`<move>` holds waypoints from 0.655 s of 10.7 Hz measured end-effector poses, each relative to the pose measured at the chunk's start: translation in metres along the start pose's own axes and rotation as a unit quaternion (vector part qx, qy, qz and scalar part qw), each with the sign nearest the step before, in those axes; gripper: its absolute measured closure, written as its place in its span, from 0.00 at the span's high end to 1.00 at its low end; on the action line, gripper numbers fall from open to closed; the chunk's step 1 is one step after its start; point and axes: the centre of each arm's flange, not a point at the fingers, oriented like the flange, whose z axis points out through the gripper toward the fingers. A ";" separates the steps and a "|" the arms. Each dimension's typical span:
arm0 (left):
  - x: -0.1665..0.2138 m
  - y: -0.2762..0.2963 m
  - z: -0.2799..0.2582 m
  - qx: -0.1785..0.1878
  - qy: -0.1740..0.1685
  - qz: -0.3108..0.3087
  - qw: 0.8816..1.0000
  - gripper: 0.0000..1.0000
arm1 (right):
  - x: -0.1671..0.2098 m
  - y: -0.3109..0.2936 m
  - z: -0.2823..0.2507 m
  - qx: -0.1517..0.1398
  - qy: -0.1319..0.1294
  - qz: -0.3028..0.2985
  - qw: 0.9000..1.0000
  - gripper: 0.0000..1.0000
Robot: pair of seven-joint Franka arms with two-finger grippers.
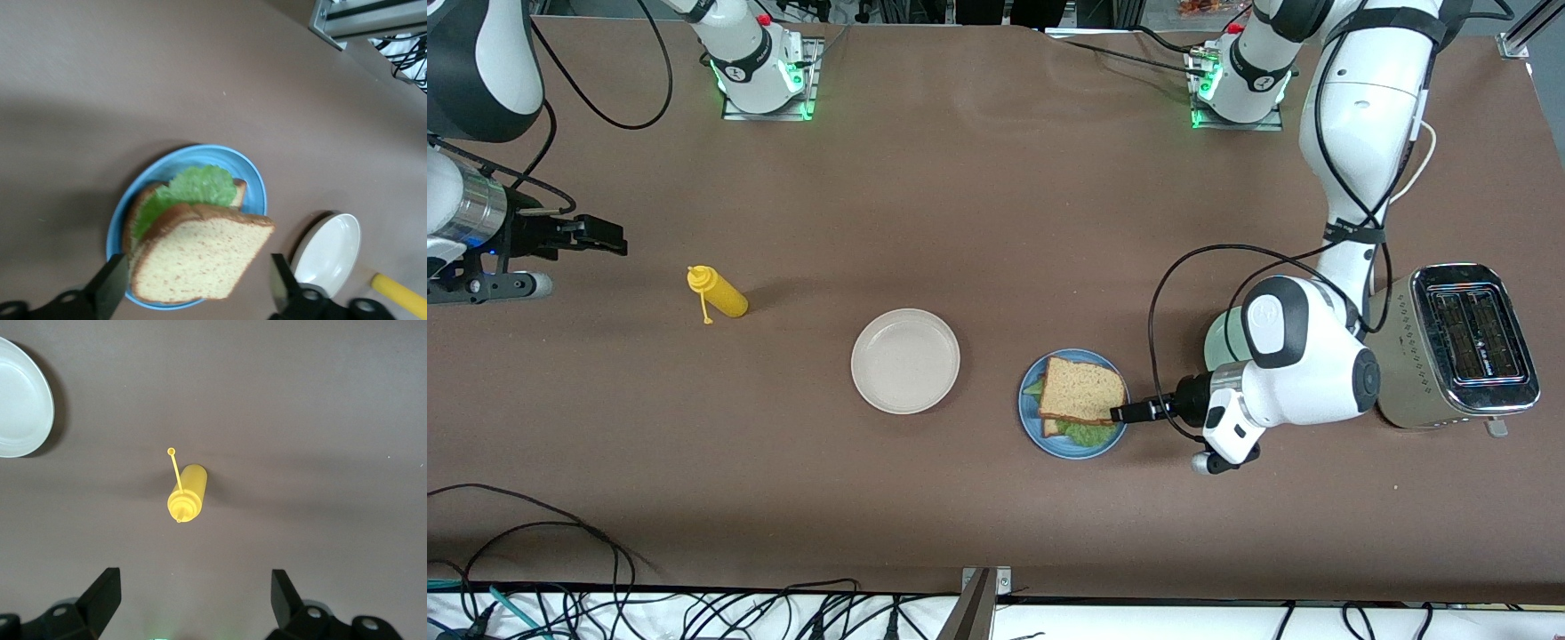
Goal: Make sandwich in blue plate with both arms
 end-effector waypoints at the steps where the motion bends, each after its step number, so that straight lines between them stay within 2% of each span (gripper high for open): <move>1: 0.006 -0.004 -0.015 0.015 0.012 0.012 1.000 1.00 | 0.001 0.000 -0.001 0.000 0.004 0.000 1.000 1.00; 4: 0.014 -0.016 -0.091 0.093 0.032 0.100 0.990 1.00 | 0.008 0.000 -0.007 -0.004 0.039 -0.001 0.999 1.00; 6: 0.016 -0.021 -0.150 0.116 0.069 0.112 0.985 1.00 | 0.011 -0.003 -0.010 -0.006 0.052 -0.004 0.999 1.00; 7: 0.018 -0.029 -0.179 0.142 0.084 0.123 0.979 1.00 | 0.012 -0.004 -0.011 -0.006 0.054 -0.004 0.998 1.00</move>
